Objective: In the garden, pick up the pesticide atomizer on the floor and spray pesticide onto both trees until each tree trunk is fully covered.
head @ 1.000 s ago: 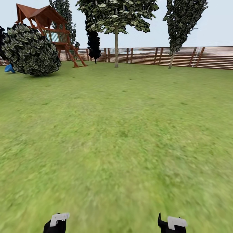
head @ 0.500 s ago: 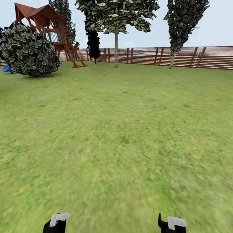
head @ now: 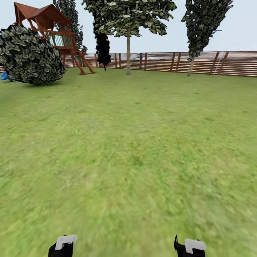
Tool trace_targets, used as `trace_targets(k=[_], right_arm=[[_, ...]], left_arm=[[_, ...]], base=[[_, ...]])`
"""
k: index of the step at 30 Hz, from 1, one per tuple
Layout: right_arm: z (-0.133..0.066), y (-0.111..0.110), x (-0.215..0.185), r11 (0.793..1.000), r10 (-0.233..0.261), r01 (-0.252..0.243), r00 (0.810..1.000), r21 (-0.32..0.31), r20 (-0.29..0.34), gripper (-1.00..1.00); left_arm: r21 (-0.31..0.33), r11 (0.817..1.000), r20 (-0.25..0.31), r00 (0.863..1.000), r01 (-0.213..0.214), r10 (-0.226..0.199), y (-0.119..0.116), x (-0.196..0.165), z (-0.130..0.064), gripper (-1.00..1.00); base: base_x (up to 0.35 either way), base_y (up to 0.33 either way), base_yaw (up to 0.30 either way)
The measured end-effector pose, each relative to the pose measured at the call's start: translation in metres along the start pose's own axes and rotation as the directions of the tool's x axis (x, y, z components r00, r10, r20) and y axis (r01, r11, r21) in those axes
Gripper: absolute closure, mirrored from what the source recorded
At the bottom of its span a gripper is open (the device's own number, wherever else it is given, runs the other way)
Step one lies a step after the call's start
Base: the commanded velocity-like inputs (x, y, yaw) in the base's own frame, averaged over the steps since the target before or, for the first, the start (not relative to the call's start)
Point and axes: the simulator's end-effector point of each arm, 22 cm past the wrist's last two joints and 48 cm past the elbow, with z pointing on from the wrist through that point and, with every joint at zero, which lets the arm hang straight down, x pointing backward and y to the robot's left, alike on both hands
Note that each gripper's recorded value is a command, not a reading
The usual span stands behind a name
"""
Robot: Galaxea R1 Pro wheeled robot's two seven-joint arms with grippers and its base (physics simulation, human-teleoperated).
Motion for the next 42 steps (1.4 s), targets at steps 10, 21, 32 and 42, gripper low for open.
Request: trace_targets(k=[10, 21, 32, 42], right_arm=[[0.0, 0.0, -0.0001, 1.0, 0.0, 0.0, 1.0, 0.0, 0.0, -1.0], [0.0001, 0.0, -0.0001, 1.0, 0.0, 0.0, 1.0, 0.0, 0.0, -1.0], [0.0001, -0.0001, -0.0002, 1.0, 0.0, 0.0, 1.0, 0.0, 0.001, -1.0], [0.0001, 0.0, -0.0001, 1.0, 0.0, 0.0, 1.0, 0.0, 0.0, -1.0]], left_arm=[[0.001, 1.0, -0.001, 1.0, 0.0, 0.0, -0.0003, 0.0004, -0.0001, 1.0], [0.0, 1.0, -0.001, 1.0, -0.001, 0.001, 0.0004, 0.0004, -0.0002, 1.0], [0.0, 1.0, -0.001, 1.0, 0.0, 0.0, 0.0, 0.0005, -0.0002, 1.0], [0.0, 1.0, -0.001, 1.0, 0.0, 0.0, -0.0003, 0.0004, -0.0001, 1.0]], base=[[0.34, 0.0, 0.0], [0.34, 0.0, 0.0], [0.34, 0.0, 0.0], [0.34, 0.0, 0.0]])
